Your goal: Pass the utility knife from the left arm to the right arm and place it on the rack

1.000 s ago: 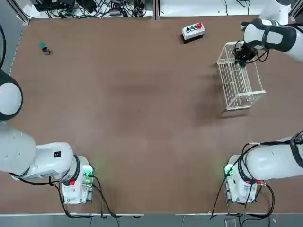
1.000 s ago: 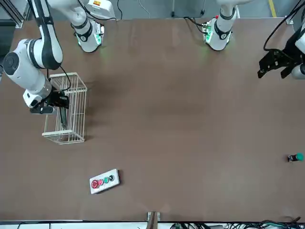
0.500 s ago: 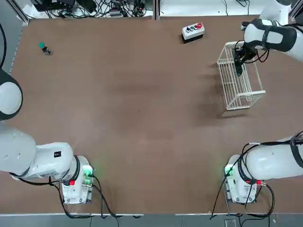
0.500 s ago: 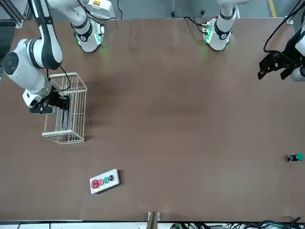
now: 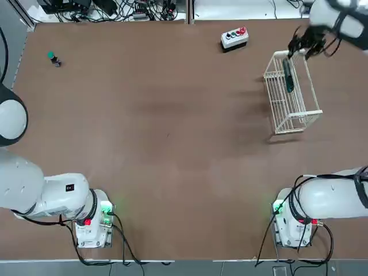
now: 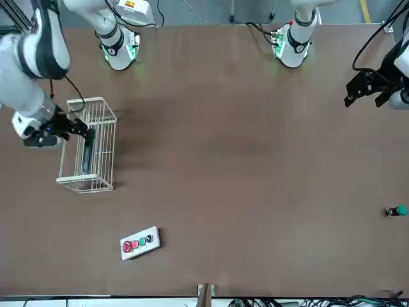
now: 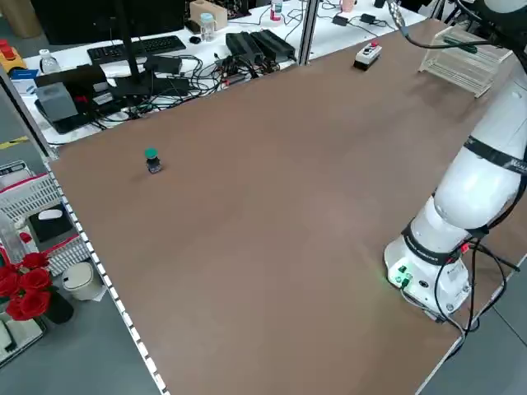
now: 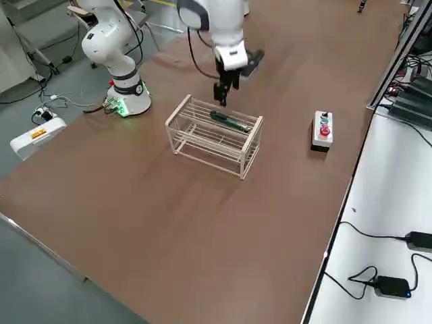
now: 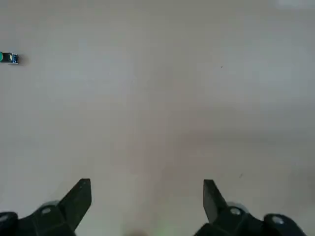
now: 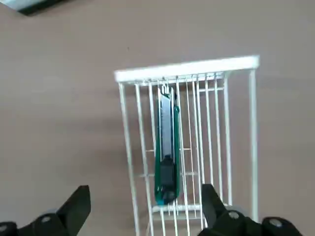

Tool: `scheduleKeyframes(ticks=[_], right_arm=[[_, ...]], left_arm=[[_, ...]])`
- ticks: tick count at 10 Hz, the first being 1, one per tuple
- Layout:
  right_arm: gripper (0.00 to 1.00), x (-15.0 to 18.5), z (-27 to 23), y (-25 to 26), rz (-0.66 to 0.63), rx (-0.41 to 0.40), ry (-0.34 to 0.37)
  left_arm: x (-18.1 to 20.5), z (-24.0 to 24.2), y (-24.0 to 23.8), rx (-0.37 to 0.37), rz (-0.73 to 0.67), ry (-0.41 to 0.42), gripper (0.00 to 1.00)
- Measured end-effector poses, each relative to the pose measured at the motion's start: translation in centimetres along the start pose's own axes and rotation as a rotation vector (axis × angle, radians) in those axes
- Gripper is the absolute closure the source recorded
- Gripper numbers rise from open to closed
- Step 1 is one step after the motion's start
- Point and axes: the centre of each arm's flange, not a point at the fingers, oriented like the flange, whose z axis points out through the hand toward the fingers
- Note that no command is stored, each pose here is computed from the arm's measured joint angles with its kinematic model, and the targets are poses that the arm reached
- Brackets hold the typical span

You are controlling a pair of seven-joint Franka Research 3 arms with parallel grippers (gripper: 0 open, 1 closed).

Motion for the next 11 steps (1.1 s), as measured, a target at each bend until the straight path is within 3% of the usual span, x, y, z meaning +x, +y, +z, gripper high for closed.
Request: scheduleKeyframes(ticks=[2,5,8,11], right_arm=[[0.00,0.5,-8.1,-0.1,0.006,0.004,0.035],[0.00,0.0,-15.3,0.7,0.033,-0.018,0.053],[0.00,-1.0,-18.7,0.1,0.027,-0.065,0.030],[0.00,0.4,-18.9,-0.3,0.040,-0.079,0.036]], left_arm=[[0.0,0.0,0.0,0.004,0.001,0.000,0.00],[0.0,0.0,-0.1,0.019,0.000,0.002,0.00],[0.1,0.1,-0.2,0.026,-0.001,0.001,0.00],[0.4,0.7,-0.2,0.026,-0.001,-0.010,0.00]])
